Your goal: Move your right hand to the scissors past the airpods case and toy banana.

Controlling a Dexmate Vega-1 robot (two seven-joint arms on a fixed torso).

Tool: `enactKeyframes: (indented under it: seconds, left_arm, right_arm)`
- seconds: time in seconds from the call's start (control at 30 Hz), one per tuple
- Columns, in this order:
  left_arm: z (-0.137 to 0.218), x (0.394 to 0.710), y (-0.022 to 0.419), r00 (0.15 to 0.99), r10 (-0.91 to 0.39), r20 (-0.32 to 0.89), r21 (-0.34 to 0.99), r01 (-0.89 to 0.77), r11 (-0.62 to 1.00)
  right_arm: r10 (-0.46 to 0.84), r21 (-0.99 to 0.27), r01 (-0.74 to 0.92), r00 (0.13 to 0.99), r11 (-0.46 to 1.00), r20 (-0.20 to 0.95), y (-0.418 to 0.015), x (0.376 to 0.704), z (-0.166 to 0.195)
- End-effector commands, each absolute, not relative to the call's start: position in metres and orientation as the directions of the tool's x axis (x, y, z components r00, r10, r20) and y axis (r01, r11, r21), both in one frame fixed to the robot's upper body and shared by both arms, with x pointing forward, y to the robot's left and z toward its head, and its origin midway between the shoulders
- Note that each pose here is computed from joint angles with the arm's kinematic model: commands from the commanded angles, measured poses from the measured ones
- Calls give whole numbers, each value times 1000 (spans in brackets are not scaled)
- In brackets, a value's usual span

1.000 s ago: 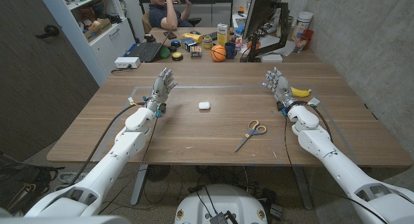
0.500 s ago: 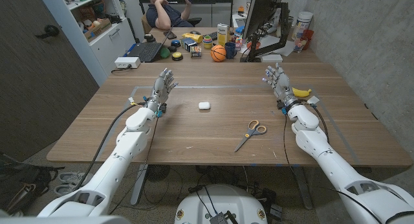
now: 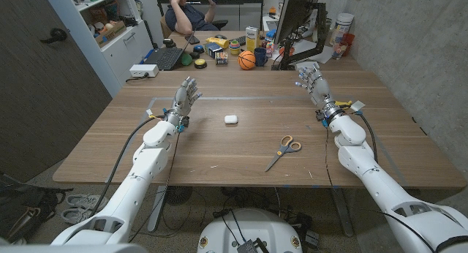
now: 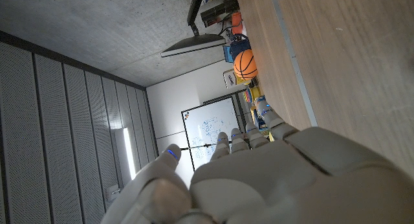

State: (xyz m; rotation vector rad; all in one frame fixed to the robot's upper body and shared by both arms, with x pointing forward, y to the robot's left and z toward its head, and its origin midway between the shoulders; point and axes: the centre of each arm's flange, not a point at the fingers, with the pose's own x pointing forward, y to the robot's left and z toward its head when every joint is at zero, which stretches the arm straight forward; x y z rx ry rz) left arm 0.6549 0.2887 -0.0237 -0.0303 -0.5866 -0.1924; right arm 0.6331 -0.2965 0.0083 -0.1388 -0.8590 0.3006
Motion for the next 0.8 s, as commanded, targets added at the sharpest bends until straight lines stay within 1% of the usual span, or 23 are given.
enactKeyframes:
  seconds: [0.03,0.33,0.8]
  left_arm:
    - [-23,657,288,816,-174,551,27,191,981]
    - [-24,658,287,814,-181,552,28,199,980]
    - [-22,658,290,809,-182,559,34,197,980]
  right_arm:
    - [366,-423,-52,602,905,710,-309,596,26]
    - [413,-504,-16,596,864,689,-315,575,32]
    - [553,-682,8,579,731,599,-303,545,38]
